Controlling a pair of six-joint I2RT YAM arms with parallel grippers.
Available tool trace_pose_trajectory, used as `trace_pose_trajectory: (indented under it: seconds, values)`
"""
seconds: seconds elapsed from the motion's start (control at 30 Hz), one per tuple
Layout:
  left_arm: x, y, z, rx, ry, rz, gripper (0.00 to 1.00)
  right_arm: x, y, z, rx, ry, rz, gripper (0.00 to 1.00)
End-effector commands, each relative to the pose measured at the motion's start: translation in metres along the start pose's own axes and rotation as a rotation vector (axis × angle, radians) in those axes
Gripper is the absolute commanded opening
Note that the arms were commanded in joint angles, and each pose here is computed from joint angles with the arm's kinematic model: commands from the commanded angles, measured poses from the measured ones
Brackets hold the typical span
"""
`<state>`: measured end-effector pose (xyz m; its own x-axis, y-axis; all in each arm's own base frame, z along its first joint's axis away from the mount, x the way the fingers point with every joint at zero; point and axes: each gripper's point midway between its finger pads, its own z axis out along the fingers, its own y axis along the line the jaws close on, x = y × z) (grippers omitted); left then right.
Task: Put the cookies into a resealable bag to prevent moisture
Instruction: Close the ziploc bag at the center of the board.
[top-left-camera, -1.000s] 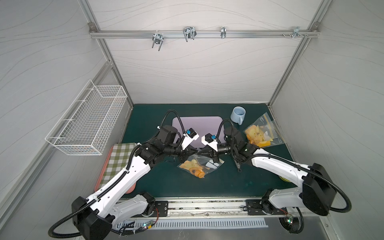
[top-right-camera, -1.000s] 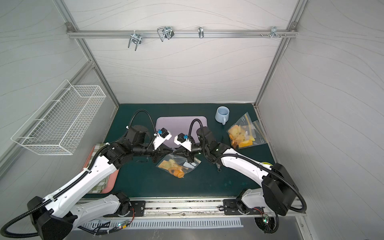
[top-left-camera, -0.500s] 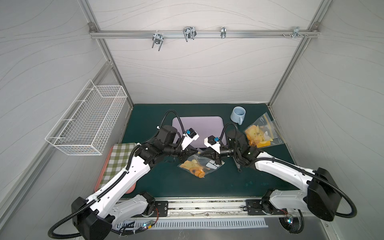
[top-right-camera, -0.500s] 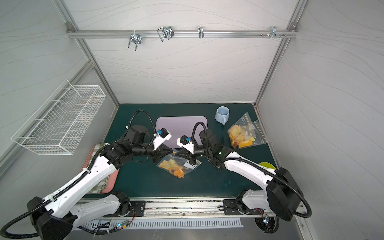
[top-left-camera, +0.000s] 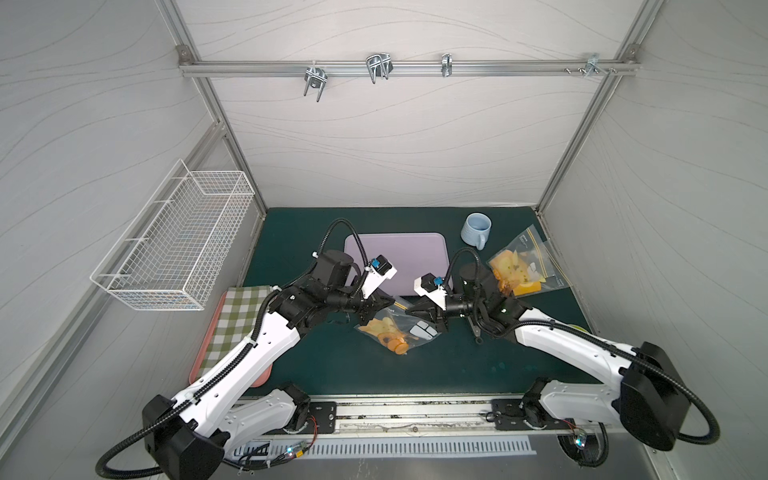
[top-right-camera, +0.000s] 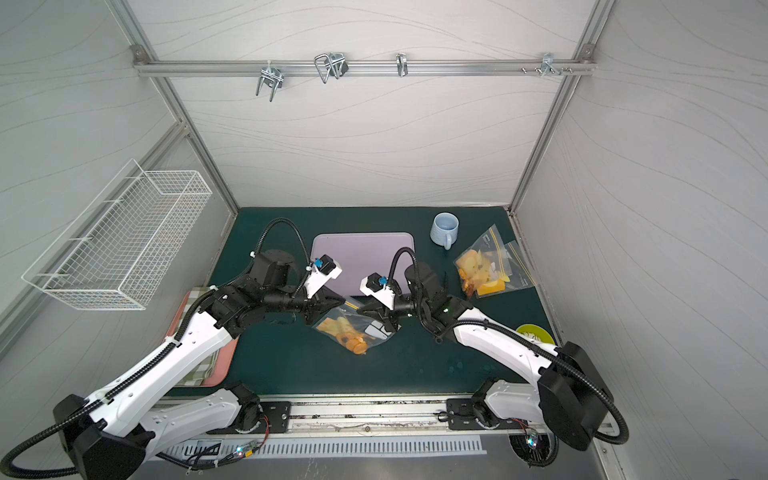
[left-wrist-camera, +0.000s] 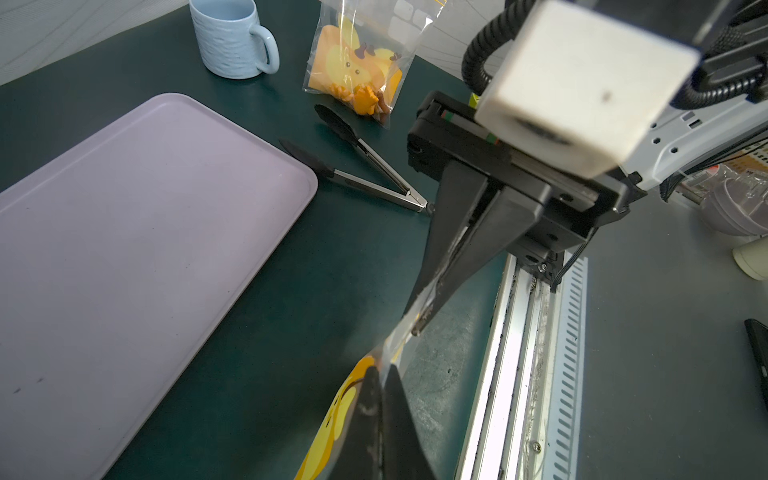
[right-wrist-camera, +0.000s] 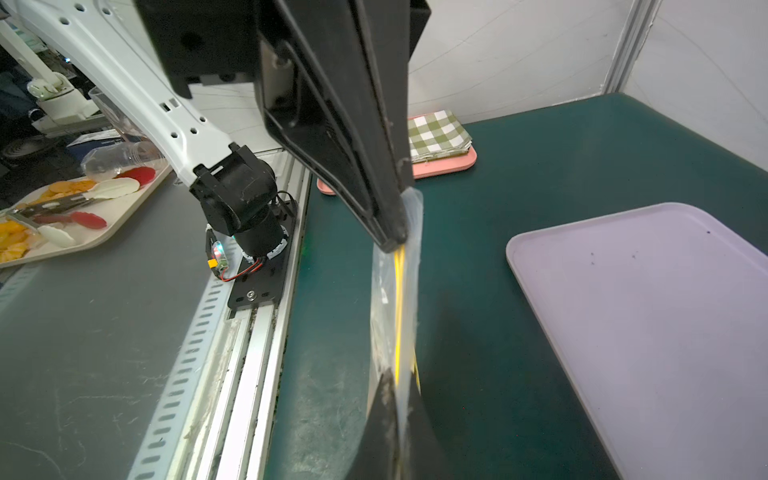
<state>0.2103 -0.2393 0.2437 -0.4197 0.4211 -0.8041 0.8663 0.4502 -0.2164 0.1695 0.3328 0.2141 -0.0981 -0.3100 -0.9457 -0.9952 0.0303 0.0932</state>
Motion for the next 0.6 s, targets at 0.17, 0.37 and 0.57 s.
trace_pose_trajectory:
  seconds: [0.17,0.37,0.57]
  values:
    - [-0.022,0.001,-0.010,-0.021,-0.079,0.049,0.00,0.009,0.001,-0.009,0.030,0.015,0.005,0.00]
    - [-0.022,0.001,-0.011,-0.023,-0.081,0.051,0.00,0.014,0.000,-0.011,0.049,0.029,0.001,0.26]
    - [-0.023,0.001,-0.011,-0.022,-0.086,0.050,0.00,0.018,0.000,-0.013,0.063,0.039,-0.009,0.42]
